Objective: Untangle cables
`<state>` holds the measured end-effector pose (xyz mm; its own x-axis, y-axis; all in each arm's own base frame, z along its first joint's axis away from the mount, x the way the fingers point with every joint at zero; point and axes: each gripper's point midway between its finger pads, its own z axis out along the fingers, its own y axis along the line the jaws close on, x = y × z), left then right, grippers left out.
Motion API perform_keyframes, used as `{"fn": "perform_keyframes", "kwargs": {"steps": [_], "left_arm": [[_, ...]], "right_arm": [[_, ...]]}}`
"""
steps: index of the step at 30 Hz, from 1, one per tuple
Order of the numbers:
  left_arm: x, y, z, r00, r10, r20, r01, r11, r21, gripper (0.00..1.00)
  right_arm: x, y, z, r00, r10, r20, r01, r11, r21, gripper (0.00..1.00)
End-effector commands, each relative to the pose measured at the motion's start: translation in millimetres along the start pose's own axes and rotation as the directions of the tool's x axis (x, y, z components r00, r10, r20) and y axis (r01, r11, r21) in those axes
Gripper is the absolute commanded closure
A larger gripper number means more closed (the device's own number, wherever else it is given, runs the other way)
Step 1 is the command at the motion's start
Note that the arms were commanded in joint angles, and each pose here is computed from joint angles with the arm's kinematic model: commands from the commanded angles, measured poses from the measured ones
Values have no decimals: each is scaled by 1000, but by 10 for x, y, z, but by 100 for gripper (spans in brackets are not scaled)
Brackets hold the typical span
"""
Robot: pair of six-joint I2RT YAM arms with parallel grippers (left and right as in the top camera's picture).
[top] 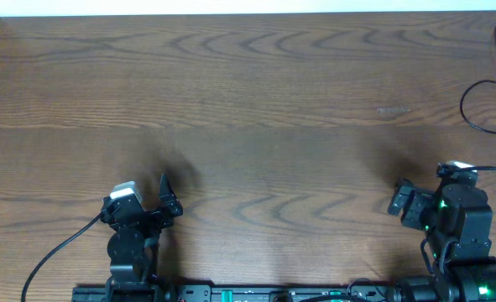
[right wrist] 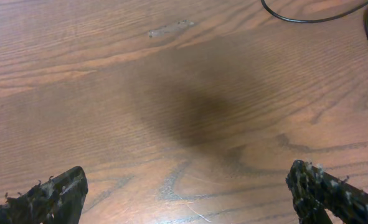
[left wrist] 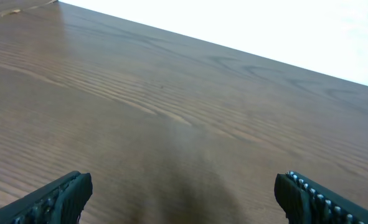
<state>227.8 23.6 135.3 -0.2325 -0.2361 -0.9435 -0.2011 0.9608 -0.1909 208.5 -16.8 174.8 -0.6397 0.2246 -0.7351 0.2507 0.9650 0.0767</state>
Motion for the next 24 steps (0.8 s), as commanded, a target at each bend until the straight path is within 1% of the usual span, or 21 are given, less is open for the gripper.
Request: {"fn": "perform_keyframes", "kwargs": {"steps": [1, 7, 11, 22, 23, 24], "left_arm": [[52, 47, 39, 1000, 0, 7, 0, 1000, -19, 2], [-103, 59, 81, 995, -22, 101, 23, 1000, -15, 2], [-143, 49, 122, 987, -31, 156, 32, 999, -2, 2], [-90, 61, 131, 990, -27, 135, 28, 1000, -8, 2], [-89, 57, 131, 991, -28, 134, 29, 1000, -4, 1], [-88, 52, 132, 991, -28, 133, 28, 1000, 1, 2]], "right_arm": [[1, -11, -3, 1000, 6, 4, -6, 1000, 7, 1], [1, -11, -3, 1000, 6, 4, -6, 1000, 7, 1], [1, -11, -3, 1000, 6, 4, -6, 1000, 7, 1], [2, -11, -3, 1000, 6, 4, -6, 1000, 7, 1], [2, -11, -3, 1000, 6, 4, -6, 1000, 7, 1], [2, -11, -3, 1000, 6, 4, -6, 1000, 7, 1]]}}
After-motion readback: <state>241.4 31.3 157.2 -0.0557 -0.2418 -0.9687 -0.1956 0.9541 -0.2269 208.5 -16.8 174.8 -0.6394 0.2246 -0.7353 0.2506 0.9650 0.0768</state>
